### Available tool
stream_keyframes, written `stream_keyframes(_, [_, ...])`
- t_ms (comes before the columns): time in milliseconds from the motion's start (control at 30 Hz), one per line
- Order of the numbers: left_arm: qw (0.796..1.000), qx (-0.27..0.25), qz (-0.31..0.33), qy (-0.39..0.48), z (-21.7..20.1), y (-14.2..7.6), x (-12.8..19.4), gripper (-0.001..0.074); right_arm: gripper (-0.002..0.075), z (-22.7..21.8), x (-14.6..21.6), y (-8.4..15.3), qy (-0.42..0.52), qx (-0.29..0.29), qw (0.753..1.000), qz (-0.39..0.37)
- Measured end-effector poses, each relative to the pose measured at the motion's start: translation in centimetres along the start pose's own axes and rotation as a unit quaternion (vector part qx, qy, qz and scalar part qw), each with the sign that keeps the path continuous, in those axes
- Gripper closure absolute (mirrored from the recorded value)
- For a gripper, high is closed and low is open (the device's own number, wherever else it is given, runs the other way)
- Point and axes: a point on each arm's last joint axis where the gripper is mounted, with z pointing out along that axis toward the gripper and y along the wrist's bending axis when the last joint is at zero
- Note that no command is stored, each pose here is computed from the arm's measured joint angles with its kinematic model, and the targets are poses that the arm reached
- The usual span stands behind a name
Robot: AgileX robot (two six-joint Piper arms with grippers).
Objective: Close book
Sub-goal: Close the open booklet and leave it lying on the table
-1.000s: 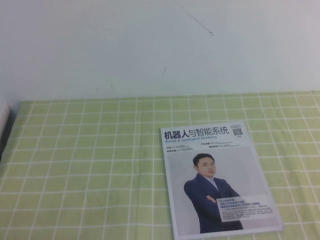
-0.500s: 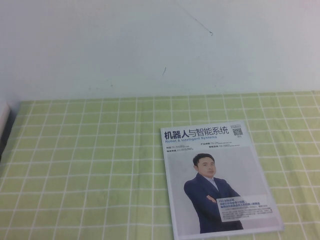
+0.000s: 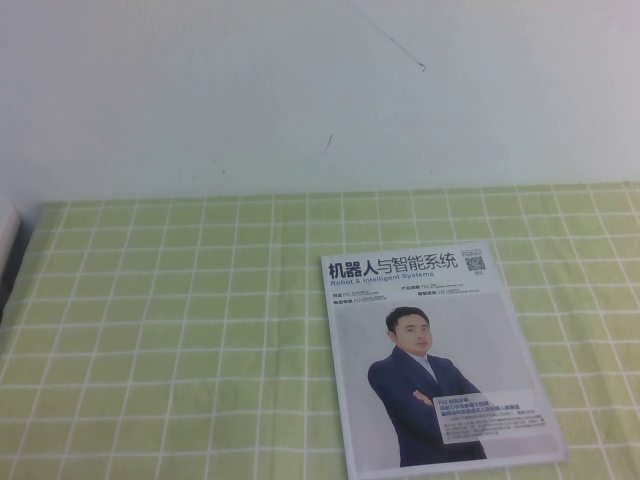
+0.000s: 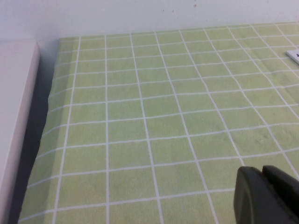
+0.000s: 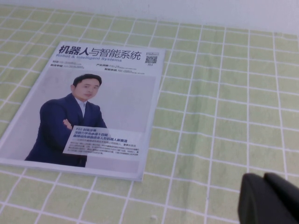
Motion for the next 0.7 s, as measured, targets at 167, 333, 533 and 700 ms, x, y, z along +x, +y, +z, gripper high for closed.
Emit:
stream_keyframes(167, [1.000, 0.000, 0.000, 0.000, 0.0, 0.0, 0.0, 0.0738, 0.0729, 0.0, 0.0, -0.1, -0.003, 0.009, 1.000, -0.010])
stream_keyframes(333, [1.000, 0.000, 0.000, -0.001, 0.0, 0.0, 0.0, 0.0738, 0.0729, 0.5, 0.4, -0.8, -0.040, 0.078, 0.996, -0.020])
stream_keyframes(533, [1.000, 0.002, 0.001, -0.001, 0.0, 0.0, 0.0, 0.0738, 0.0729, 3.8, 4.2, -1.8, -0.093, 0.167, 0.981, -0.042])
stream_keyframes(700, [1.000, 0.002, 0.002, -0.001, 0.0, 0.0, 0.0, 0.0738, 0.0729, 6.1, 7.5, -2.0, -0.052, 0.166, 0.984, -0.034])
